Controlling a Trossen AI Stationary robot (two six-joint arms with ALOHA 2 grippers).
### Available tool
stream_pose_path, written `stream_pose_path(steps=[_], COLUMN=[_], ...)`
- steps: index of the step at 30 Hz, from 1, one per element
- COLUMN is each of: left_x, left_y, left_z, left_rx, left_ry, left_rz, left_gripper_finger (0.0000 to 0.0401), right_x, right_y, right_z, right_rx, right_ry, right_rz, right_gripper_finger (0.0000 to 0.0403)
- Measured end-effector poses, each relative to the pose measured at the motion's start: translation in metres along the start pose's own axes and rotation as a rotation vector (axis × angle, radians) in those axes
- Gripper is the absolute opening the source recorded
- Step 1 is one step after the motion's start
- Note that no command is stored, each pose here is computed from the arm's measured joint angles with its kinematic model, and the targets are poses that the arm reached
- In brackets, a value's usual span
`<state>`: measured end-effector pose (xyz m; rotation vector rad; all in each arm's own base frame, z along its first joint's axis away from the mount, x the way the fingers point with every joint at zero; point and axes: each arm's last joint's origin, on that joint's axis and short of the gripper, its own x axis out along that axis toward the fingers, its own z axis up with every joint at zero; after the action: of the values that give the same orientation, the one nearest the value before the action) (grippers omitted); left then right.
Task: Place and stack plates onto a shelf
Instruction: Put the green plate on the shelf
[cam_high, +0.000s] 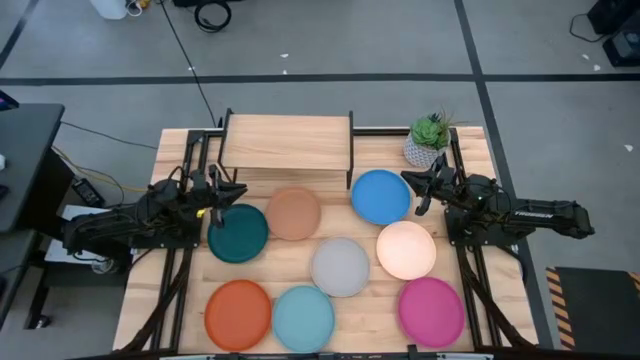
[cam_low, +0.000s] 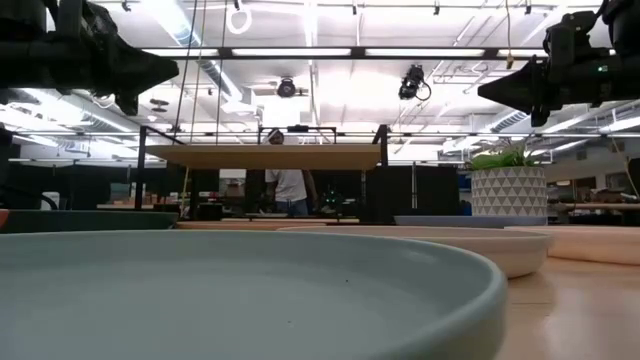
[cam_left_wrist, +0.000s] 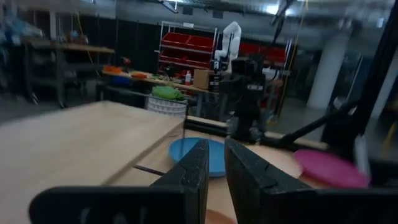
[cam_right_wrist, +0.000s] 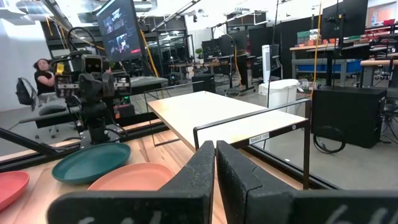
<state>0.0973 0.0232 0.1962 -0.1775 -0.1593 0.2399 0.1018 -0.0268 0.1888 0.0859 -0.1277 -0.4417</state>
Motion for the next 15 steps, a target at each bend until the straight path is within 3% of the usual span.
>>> stream_pose_path(steps=[12, 14, 15], left_x=[0.000, -0.001, -0.002], left_y=[-0.002, -0.005, -0.008], left_z=[0.008, 0.013, 0.017], left_rx=[-0.296, -0.292, -0.281], left_ry=[-0.078, -0.109, -0.123], left_rz=[-0.030, -0.116, -0.216], left_gripper_finger=[0.0057, 0.0057, 0.0057], right_x=[-0.001, -0.001, -0.001], right_y=[0.001, 0.001, 0.001], right_z=[0.010, 0.011, 0.011], right_rx=[0.052, 0.086, 0.097], right_ry=[-0.103, -0.109, -0.109], right_rz=[0.010, 0.014, 0.014], right_gripper_finger=[0.0025, 0.0025, 0.0025])
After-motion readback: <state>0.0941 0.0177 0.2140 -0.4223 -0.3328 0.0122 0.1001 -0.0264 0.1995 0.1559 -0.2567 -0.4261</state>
